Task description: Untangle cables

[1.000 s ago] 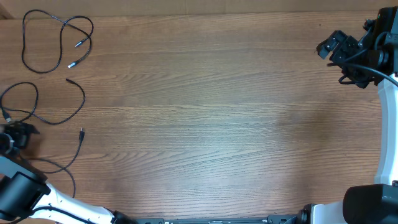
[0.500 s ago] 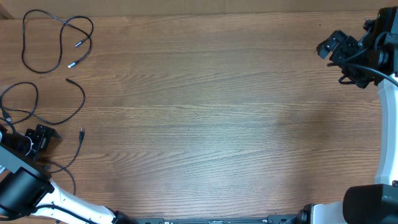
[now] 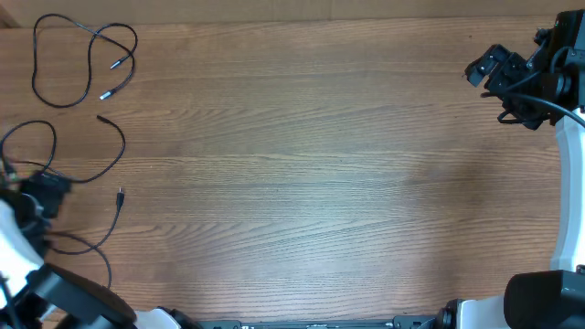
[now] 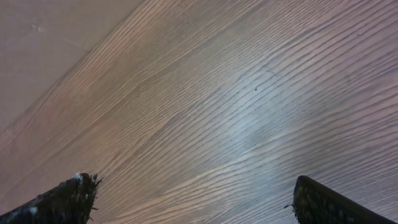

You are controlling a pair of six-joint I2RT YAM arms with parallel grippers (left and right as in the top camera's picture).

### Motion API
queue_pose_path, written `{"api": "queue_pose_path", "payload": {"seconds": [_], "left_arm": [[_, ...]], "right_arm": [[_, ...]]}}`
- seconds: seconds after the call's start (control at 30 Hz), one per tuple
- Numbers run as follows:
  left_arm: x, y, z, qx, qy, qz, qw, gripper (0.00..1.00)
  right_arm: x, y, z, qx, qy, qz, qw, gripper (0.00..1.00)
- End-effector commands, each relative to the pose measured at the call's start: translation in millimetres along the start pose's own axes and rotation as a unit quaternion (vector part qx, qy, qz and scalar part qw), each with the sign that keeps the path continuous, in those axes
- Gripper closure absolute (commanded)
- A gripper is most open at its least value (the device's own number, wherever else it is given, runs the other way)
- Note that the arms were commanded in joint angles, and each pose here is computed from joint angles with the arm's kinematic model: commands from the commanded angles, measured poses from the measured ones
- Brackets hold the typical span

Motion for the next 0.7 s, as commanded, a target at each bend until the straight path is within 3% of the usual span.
{"api": "queue_pose_path", "payload": {"seconds": [0.0,0.13,0.4,0.5,0.67], "left_arm": [[38.9,52.3,36.9,0.019,-0.049,-0.110,0.993,0.00],[53.3,85.1,52.6,0.022,-0.046,-0.112,0.992,0.00],[80.6,115.6,54.1,-0.037,-0.041,-0.148,0.988,0.10],[85.8,124.5,58.2,-0.044,-0.040,-0.145,0.988,0.24],[91.3,131.0,66.3,-0.036,-0.040,-0.145,0.988,0.39]], "right_arm": [[2.9,-4.1,-4.3,-0.010,0.000,-0.005,1.000,0.00],[2.9,-4.1,-4.3,-0.010,0.000,-0.005,1.000,0.00],[2.9,-4.1,-4.3,-0.010,0.000,-0.005,1.000,0.00],[2.9,-4.1,-4.3,-0.010,0.000,-0.005,1.000,0.00],[2.9,-4.1,-4.3,-0.010,0.000,-0.005,1.000,0.00]]}}
Point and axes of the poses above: each gripper's point midway between its finger pads, its own y axis out along the fingers, its own x axis along the line the jaws close on, z = x × y, the point moved 4 cm from there along -y, back along the fingers, and after that the axes turned 9 degrees about -y, right-handed, at the moved point
